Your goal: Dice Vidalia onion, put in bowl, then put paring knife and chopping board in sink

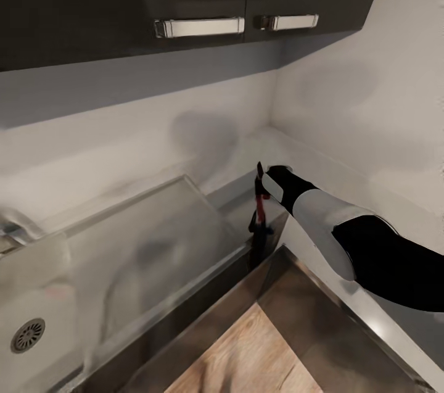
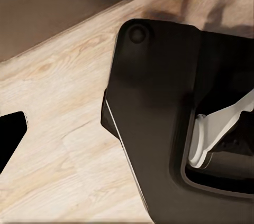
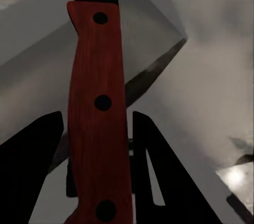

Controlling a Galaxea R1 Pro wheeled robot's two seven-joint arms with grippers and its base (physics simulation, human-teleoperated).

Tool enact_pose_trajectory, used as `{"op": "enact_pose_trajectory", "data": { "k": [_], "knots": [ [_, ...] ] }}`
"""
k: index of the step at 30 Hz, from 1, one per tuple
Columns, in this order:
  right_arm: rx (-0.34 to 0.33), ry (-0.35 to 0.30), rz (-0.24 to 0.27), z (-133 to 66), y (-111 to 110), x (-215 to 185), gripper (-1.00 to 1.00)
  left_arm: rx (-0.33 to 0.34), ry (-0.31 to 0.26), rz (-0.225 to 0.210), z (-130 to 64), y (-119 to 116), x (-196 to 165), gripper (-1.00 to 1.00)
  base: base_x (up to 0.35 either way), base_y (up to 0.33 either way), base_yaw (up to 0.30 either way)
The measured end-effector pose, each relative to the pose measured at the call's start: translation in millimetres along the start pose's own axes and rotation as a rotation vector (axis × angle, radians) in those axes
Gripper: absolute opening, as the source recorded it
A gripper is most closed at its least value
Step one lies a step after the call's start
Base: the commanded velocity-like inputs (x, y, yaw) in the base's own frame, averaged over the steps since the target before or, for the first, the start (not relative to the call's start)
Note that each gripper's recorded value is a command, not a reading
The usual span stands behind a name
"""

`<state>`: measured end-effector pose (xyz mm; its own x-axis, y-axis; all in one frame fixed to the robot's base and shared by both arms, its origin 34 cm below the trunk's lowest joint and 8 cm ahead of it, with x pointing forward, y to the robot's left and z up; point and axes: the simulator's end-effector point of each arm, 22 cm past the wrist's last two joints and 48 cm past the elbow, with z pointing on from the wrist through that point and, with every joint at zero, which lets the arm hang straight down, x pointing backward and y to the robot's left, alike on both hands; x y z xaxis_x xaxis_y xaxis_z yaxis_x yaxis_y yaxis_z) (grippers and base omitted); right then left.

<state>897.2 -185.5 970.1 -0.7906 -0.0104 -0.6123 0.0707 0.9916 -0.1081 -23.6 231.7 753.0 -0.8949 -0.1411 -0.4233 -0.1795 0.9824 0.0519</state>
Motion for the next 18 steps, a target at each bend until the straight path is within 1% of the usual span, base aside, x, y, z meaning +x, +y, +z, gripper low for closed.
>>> {"op": "enact_pose_trajectory", "data": {
  "k": [8, 18],
  "knots": [
    [-0.006, -0.020, 0.004, -8.9, 1, -9, -1.00, 0.000, -0.013, -0.003, 2.8, 0, -2, 1.00, -0.290, 0.137, 0.006],
    [-0.008, -0.039, 0.007, -19.0, 1, -18, -1.00, 0.001, -0.028, -0.005, 6.3, -1, -5, 1.00, -0.290, 0.136, 0.108]
  ]
}}
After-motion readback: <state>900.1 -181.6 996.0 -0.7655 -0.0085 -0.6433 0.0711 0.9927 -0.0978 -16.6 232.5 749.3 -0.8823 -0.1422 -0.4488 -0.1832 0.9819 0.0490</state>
